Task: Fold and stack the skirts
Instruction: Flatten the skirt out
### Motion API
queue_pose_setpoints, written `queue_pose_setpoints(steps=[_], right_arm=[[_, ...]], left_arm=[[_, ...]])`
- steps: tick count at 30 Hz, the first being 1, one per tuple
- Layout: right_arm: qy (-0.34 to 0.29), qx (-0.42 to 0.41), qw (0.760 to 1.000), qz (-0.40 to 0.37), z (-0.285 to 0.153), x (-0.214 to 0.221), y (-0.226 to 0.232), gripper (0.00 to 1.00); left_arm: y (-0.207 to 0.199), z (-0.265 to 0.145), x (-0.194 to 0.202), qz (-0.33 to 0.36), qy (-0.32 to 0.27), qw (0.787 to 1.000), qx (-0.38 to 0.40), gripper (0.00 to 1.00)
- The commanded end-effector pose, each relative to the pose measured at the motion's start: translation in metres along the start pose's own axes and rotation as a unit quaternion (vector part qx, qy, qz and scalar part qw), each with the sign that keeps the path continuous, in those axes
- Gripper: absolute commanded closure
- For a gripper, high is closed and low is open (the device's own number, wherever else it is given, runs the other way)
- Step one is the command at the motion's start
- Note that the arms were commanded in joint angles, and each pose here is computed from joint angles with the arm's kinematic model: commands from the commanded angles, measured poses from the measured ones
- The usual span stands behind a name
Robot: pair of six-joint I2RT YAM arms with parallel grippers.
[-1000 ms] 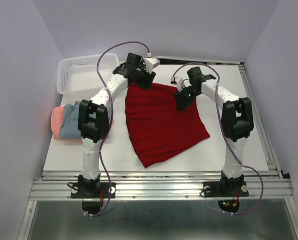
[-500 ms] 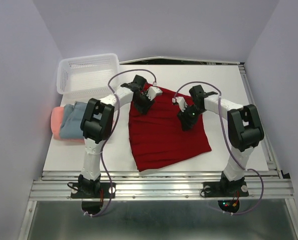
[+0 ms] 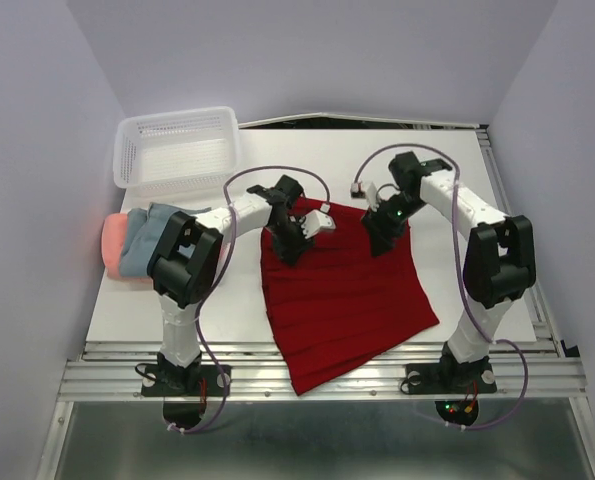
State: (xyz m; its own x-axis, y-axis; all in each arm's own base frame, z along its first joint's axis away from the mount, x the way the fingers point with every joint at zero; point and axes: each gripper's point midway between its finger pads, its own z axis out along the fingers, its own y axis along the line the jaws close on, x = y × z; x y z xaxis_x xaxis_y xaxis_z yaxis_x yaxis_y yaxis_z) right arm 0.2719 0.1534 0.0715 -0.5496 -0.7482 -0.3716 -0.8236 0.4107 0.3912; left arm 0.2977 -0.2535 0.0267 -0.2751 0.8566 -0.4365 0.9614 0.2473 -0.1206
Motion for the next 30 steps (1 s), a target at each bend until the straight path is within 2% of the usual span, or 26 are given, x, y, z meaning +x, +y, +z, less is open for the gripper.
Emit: queue_pose_setpoints(steps=[1, 2, 3, 4, 5, 6, 7, 8, 9, 12, 17, 22, 26, 30], right_arm=[[-0.084, 0.04, 0.996, -0.01, -0.08, -0.054, -0.015, 0.34], [-0.087, 0.067, 0.994, -0.012, -0.09, -0.058, -0.029, 0.32], [-0.097, 0.093, 0.991, -0.009, -0.102, -0.065, -0.05, 0.27], [-0.1, 0.112, 0.989, -0.011, -0.108, -0.068, -0.065, 0.25], [-0.1, 0.122, 0.987, -0.019, -0.111, -0.069, -0.076, 0.24], [-0.088, 0.118, 0.989, -0.012, -0.103, -0.065, -0.091, 0.24], [-0.085, 0.136, 0.987, -0.025, -0.112, -0.067, -0.106, 0.23], [-0.069, 0.127, 0.989, -0.023, -0.099, -0.063, -0.118, 0.23], [-0.07, 0.139, 0.987, -0.028, -0.108, -0.063, -0.123, 0.23], [-0.044, 0.142, 0.988, -0.035, -0.095, -0.05, -0.154, 0.23], [-0.024, 0.112, 0.992, -0.046, -0.074, -0.038, -0.172, 0.19], [-0.023, 0.07, 0.996, -0.042, -0.05, -0.031, -0.172, 0.17], [-0.007, 0.048, 0.998, -0.035, -0.032, -0.018, -0.173, 0.22], [0.004, 0.037, 0.999, -0.028, -0.019, -0.005, -0.171, 0.29]], left_arm=[[0.008, -0.044, -0.026, 0.039, -0.032, 0.999, 0.017, 0.51], [0.016, -0.051, -0.031, 0.038, -0.044, 0.998, 0.017, 0.45], [0.03, -0.067, -0.053, 0.047, -0.073, 0.996, 0.002, 0.41], [0.04, -0.072, -0.058, 0.032, -0.086, 0.996, 0.006, 0.34], [0.049, -0.078, -0.065, 0.025, -0.098, 0.995, 0.001, 0.31], [0.065, -0.096, -0.087, 0.032, -0.126, 0.991, -0.022, 0.3], [0.078, -0.093, -0.087, 0.014, -0.127, 0.992, -0.021, 0.28], [0.09, -0.107, -0.103, 0.023, -0.145, 0.988, -0.039, 0.27], [0.098, -0.108, -0.106, 0.02, -0.148, 0.988, -0.045, 0.27], [0.123, -0.102, -0.113, 0.008, -0.156, 0.986, -0.063, 0.25], [0.155, -0.079, -0.113, -0.004, -0.162, 0.982, -0.095, 0.23], [0.177, -0.045, -0.092, -0.027, -0.134, 0.985, -0.108, 0.2], [0.194, -0.027, -0.078, -0.04, -0.112, 0.983, -0.137, 0.16], [0.194, -0.011, -0.059, -0.033, -0.076, 0.989, -0.126, 0.15]])
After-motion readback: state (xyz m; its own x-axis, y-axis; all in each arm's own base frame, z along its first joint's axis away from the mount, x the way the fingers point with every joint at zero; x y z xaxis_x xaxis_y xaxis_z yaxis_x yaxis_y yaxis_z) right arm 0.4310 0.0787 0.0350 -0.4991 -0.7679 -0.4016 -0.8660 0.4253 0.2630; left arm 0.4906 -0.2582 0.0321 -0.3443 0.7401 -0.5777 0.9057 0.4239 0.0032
